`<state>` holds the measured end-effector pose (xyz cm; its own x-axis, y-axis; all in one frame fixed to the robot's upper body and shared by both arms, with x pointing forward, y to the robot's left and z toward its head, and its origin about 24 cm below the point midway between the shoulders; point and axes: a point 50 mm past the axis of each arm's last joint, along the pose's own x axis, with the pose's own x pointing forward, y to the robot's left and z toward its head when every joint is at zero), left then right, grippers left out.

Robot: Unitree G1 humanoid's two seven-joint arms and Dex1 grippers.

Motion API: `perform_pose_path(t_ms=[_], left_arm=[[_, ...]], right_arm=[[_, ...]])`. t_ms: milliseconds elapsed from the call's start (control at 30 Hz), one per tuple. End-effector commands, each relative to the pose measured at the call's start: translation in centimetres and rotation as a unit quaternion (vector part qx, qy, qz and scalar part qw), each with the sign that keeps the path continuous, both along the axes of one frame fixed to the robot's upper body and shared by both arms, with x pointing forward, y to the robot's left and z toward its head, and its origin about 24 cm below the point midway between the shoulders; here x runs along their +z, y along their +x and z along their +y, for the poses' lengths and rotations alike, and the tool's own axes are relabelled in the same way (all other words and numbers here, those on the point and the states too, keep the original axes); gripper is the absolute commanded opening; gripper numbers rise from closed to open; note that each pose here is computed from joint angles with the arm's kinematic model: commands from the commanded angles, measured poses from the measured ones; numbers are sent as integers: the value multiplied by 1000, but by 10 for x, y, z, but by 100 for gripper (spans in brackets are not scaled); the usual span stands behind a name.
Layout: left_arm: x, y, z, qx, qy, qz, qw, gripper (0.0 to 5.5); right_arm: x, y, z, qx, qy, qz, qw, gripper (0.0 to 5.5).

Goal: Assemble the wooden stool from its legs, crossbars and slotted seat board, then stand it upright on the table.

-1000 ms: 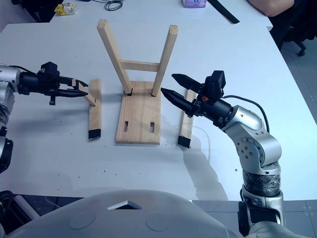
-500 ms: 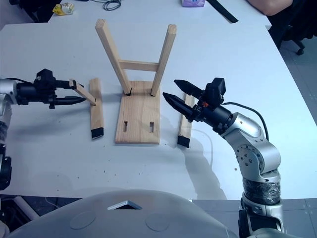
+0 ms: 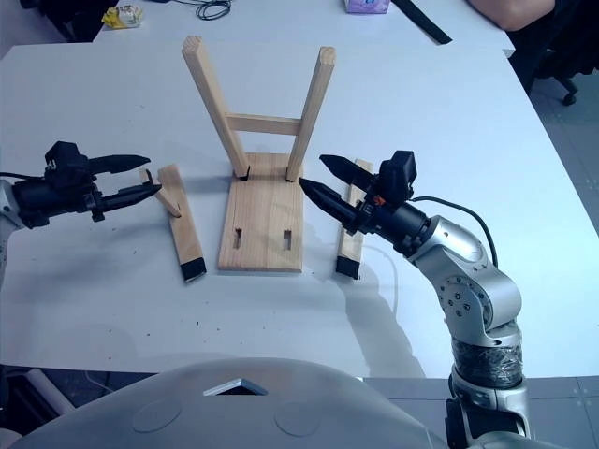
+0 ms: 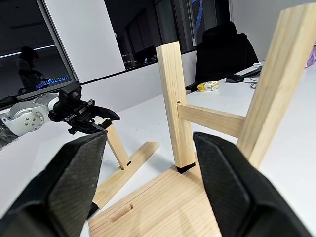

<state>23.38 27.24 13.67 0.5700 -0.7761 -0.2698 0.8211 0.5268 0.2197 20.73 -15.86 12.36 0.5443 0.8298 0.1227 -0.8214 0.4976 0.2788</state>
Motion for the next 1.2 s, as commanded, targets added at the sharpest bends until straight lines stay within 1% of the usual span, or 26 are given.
perform_pose_path(t_ms=[33,133,200,333,433,500,567,667,700,800,967,1067,1200], left_arm=[[18,-14,-9,26,-51,-31,998,264],[20,-21,-19,37,-61,-39,997,264],[24,-24,-23,59,-68,-54,994,264],[32,-31,-35,117,-113,-97,982,264],[31,-28,-38,208,-163,-134,955,264],[25,-27,-49,258,-192,-135,937,264],[23,-29,-63,287,-223,-134,922,264],[15,-18,-62,382,-232,-133,885,264],[15,-16,-65,393,-238,-130,879,264],[19,-12,-77,395,-241,-142,875,264],[19,-3,-73,426,-235,-151,861,264],[11,-3,-74,428,-223,-142,864,264],[8,-5,-71,439,-225,-139,859,264]], right_arm=[[3,-1,-4,3,-7,4,1000,321],[3,1,-2,8,-6,6,1000,321],[3,1,0,17,-5,8,1000,321],[4,3,0,28,-6,12,1000,321],[4,6,1,32,-4,13,999,321],[6,10,2,32,-1,13,999,321],[8,14,1,31,1,10,999,321],[12,24,-3,17,5,3,1000,321],[13,26,-3,16,6,1,1000,321],[15,30,1,22,11,-3,1000,321],[14,29,6,26,16,-1,1000,321],[13,29,7,24,19,-1,1000,321],[14,30,7,20,21,-3,1000,321]])
